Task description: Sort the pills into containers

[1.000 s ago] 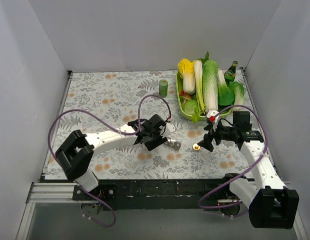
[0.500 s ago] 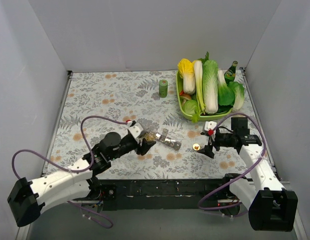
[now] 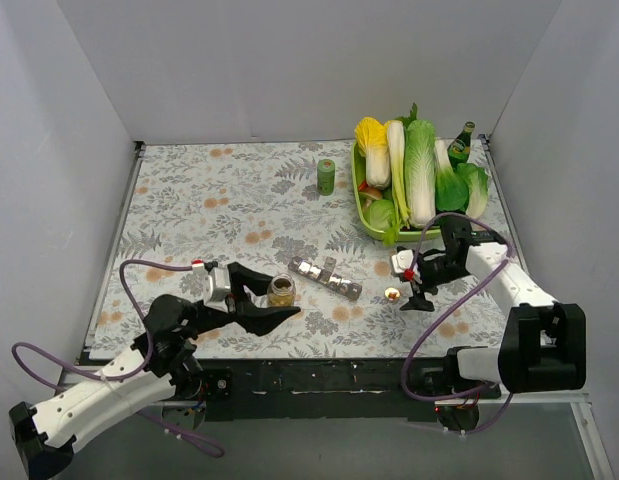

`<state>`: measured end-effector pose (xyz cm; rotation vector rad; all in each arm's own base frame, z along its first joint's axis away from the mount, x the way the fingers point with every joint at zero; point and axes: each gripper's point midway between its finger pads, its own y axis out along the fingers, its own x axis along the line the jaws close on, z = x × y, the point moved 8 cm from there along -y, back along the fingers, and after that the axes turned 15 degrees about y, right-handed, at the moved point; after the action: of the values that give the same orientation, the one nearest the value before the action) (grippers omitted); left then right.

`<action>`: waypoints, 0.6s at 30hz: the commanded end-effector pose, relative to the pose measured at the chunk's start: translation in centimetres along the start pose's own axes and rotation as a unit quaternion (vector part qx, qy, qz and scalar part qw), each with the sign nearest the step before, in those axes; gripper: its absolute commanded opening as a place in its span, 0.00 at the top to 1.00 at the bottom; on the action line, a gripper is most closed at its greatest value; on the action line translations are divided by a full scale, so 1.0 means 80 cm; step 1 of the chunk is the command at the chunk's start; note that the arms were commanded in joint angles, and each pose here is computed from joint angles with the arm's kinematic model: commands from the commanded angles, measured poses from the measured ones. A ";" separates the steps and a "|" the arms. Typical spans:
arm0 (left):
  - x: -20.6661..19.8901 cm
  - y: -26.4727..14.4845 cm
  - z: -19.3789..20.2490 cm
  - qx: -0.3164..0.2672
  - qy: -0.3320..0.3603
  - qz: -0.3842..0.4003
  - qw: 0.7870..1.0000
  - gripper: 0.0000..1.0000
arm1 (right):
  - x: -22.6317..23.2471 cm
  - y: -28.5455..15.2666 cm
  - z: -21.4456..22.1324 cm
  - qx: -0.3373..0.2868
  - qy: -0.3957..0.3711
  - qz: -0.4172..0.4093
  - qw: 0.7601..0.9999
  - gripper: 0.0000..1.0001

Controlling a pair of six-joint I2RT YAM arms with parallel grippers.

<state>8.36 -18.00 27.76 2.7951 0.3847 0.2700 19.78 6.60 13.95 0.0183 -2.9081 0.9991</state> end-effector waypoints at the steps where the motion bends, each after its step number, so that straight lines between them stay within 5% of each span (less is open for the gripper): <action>1: -0.010 -0.014 0.007 0.029 -0.015 0.020 0.999 1.00 | -0.010 0.012 0.006 0.068 -0.020 -0.001 0.997 0.03; 9: -0.013 -0.027 0.012 0.048 -0.019 0.006 0.999 1.00 | -0.023 0.048 0.026 0.168 0.011 -0.008 0.986 0.11; 18: -0.010 -0.023 0.021 0.077 -0.019 0.011 0.997 1.00 | -0.035 0.058 0.035 0.205 0.031 -0.016 0.978 0.30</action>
<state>7.38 -16.93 25.30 2.9336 0.3785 0.1914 21.44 8.64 8.69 0.0977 -2.6168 1.4741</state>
